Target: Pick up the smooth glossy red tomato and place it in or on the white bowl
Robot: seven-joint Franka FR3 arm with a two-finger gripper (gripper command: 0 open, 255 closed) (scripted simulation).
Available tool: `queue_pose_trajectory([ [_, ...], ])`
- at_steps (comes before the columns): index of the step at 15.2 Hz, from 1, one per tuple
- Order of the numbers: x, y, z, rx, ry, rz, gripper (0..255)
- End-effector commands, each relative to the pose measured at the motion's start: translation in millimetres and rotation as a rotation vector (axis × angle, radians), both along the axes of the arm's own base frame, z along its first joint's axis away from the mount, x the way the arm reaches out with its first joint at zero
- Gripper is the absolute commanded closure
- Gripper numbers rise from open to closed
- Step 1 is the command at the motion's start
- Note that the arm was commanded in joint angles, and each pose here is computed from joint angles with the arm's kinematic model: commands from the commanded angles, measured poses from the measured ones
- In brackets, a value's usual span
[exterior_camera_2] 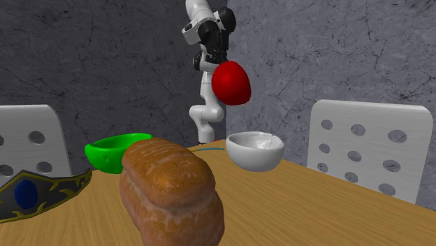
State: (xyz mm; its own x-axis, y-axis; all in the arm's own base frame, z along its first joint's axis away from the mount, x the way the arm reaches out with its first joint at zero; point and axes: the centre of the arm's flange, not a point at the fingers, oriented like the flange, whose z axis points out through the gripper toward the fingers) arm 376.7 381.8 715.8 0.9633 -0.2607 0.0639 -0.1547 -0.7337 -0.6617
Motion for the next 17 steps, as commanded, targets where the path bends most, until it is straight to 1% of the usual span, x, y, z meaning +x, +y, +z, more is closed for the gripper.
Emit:
queue_pose_trajectory([
  [1,-10.7,19.8,11.7,0.001,0.001,-0.003,255],
  [5,-30.8,60.6,30.7,0.001,0.001,-0.003,255],
  [17,-30.8,60.6,-32.6,0.001,0.001,-0.003,255],
])
